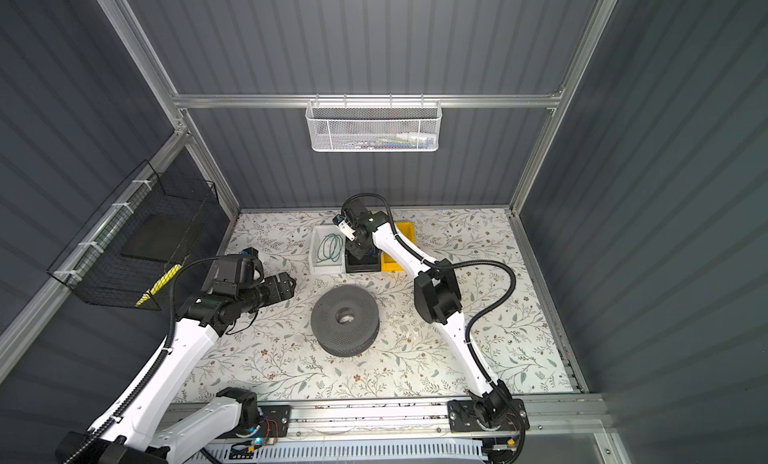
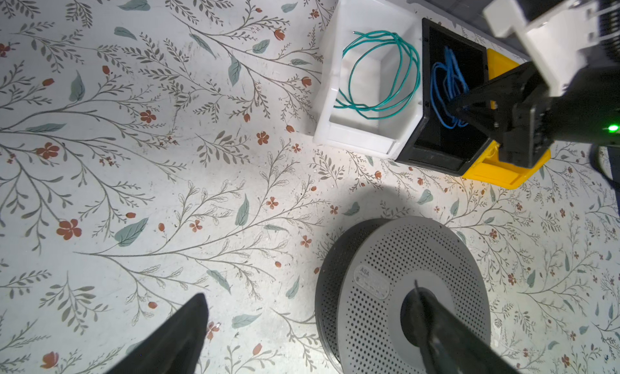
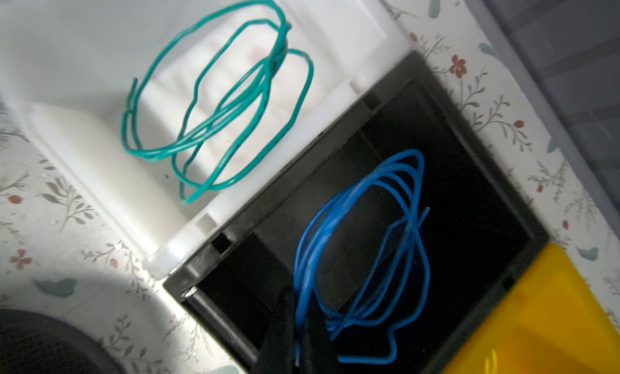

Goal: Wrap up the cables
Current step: 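Lower the right gripper into the black bin and grasp the blue cable, then lift the blue cable with the right gripper while the left gripper approaches it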

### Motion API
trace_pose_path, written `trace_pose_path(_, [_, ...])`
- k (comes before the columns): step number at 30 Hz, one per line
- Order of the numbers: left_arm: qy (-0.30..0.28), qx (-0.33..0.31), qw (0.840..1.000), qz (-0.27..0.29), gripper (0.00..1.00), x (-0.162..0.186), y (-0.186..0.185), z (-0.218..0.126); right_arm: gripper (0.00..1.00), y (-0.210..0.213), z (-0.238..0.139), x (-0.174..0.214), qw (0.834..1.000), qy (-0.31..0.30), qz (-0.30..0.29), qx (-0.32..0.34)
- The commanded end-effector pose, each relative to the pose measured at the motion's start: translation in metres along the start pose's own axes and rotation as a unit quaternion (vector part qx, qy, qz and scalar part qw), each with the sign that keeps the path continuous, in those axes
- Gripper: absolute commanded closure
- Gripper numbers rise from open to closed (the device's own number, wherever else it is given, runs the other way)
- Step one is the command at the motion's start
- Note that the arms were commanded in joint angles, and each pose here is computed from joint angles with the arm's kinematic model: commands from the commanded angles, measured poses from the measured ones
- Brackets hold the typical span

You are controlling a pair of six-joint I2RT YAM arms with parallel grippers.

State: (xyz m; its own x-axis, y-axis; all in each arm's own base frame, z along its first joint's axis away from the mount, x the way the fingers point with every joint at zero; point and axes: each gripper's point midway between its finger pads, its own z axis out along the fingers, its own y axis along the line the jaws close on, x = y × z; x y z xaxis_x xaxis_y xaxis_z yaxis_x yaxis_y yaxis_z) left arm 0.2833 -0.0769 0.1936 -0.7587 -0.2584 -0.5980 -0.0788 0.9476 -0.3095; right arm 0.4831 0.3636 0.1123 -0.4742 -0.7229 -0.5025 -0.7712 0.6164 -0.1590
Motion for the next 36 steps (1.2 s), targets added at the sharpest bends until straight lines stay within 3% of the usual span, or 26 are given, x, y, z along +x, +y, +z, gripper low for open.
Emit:
trace_pose_path(1, [-0.007,0.014,1.0,0.006,0.04,-0.006,-0.005,-0.002,1.0,0.002,-0.016,0.001,1.0,0.001,0.009,-0.004])
trace_pose_path(9, [-0.001,0.043,0.999,0.014,0.04,-0.012,-0.019,0.002,1.0,0.011,-0.058,-0.014,0.998,-0.032,0.033,-0.039])
trace_pose_path(15, [-0.017,0.132,0.99,0.048,0.08,-0.031,-0.058,-0.012,1.0,0.027,-0.145,-0.036,0.981,-0.1,0.098,-0.135])
trace_pose_path(19, [-0.012,0.254,0.965,0.061,0.12,-0.034,-0.101,-0.031,1.0,0.05,-0.221,-0.034,0.947,-0.156,0.151,-0.238])
trace_pose_path(23, [-0.011,0.355,0.933,0.055,0.15,-0.036,-0.132,-0.049,1.0,0.066,-0.283,-0.024,0.91,-0.211,0.195,-0.299])
trace_pose_path(27, [-0.022,0.465,0.883,0.056,0.16,-0.045,-0.164,-0.085,1.0,0.082,-0.317,-0.007,0.866,-0.241,0.251,-0.36])
trace_pose_path(30, [-0.011,0.513,0.855,0.078,0.17,-0.043,-0.187,-0.108,1.0,0.091,-0.33,0.001,0.831,-0.265,0.285,-0.396])
trace_pose_path(33, [-0.005,0.542,0.835,0.096,0.17,-0.039,-0.204,-0.125,1.0,0.094,-0.33,0.01,0.822,-0.272,0.307,-0.394])
trace_pose_path(36, [-0.006,0.549,0.831,0.092,0.18,-0.041,-0.211,-0.131,1.0,0.098,-0.327,0.013,0.822,-0.272,0.312,-0.392])
